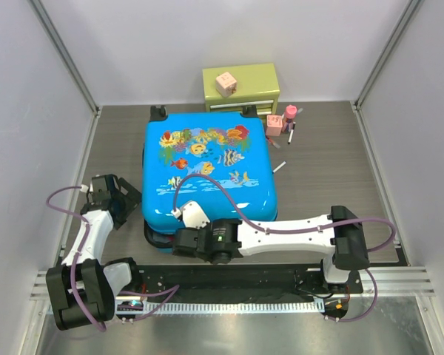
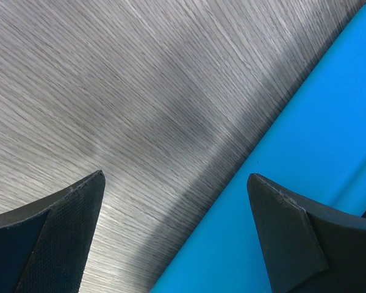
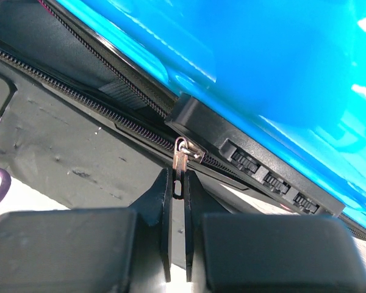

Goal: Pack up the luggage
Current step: Zip the luggage at the center of the board.

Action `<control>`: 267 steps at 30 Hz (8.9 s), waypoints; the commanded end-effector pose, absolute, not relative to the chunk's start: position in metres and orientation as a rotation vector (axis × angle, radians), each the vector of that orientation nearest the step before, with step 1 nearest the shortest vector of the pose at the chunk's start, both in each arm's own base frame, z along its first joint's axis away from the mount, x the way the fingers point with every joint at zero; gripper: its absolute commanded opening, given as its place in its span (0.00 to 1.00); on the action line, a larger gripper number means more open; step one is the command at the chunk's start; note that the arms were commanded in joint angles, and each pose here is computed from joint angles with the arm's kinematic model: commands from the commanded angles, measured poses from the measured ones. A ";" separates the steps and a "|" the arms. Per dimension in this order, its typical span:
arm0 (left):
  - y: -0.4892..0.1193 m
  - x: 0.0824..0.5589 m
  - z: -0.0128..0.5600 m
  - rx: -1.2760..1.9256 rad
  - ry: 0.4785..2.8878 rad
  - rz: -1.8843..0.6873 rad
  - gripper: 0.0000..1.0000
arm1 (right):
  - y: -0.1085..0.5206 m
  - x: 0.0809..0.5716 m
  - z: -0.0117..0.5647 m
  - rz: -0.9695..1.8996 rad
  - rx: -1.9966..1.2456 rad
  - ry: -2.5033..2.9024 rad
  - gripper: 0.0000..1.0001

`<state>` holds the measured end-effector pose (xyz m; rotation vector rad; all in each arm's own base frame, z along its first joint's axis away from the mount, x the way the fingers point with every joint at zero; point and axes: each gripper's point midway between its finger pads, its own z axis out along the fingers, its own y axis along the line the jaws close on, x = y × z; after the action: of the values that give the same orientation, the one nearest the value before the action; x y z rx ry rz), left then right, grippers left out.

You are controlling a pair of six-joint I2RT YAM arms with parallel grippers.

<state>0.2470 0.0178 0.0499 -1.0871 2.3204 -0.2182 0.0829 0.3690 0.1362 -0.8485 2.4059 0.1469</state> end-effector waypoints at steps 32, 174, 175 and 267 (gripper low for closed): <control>-0.022 0.247 0.087 -0.831 2.307 -0.344 1.00 | 0.478 0.015 0.203 0.600 -0.690 2.029 0.01; -0.258 0.078 0.277 0.393 2.031 -0.400 0.88 | 0.056 0.257 0.262 0.059 0.400 2.056 0.98; -0.258 0.072 0.274 0.383 2.023 -0.413 0.88 | 0.037 0.260 0.260 0.038 0.477 2.042 0.98; -0.291 0.054 0.141 0.066 2.132 -0.834 0.00 | 0.022 0.196 0.239 0.280 0.556 2.040 0.95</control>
<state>0.0292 -0.3039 0.1217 0.1214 2.2307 -0.9532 0.1972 0.0261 0.2294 0.5849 2.0678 0.3061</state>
